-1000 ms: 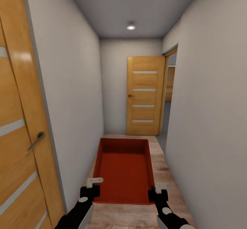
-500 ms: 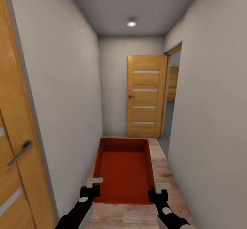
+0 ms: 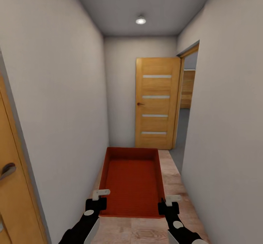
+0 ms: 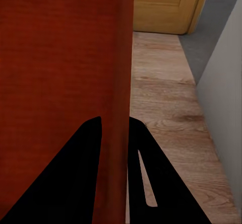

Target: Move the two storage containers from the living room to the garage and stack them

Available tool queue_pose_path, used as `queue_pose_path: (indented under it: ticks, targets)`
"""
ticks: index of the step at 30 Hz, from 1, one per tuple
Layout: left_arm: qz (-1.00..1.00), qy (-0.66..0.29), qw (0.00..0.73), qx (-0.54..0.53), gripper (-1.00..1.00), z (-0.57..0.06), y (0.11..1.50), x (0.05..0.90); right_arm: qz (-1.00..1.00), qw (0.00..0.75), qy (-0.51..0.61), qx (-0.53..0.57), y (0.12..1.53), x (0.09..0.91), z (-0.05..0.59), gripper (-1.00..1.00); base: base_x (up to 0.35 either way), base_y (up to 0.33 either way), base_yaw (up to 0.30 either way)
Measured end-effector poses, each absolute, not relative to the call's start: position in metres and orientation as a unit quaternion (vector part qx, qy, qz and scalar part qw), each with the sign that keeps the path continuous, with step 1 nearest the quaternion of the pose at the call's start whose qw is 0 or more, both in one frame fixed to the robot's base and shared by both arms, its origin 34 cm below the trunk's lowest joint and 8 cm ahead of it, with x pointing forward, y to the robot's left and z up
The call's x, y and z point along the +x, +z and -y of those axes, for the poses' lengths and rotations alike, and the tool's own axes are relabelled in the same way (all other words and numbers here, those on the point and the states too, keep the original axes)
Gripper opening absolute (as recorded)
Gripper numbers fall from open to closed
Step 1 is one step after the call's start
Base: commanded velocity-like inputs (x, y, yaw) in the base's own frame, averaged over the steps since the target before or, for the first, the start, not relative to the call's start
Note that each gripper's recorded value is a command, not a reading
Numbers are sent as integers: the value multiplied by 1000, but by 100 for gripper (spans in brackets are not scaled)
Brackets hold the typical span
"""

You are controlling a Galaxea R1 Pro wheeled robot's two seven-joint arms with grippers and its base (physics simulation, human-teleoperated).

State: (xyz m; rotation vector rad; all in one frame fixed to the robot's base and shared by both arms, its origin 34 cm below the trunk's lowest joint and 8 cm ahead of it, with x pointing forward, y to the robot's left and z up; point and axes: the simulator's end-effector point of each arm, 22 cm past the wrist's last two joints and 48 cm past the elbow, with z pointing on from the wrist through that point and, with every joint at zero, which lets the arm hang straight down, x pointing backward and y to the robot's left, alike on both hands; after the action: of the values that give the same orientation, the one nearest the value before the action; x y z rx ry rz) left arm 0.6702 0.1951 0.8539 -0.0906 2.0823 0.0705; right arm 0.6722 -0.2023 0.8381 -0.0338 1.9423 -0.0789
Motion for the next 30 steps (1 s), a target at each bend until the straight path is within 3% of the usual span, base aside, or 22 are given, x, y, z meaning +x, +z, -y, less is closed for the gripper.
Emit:
queue_pose_path:
  ticks: [30]
  targets:
    - [-862, 29, 504, -38, -100, -195, 854, 670, -825, 564, -34, -14, 838, 672, 202, -100, 321, 0, 0]
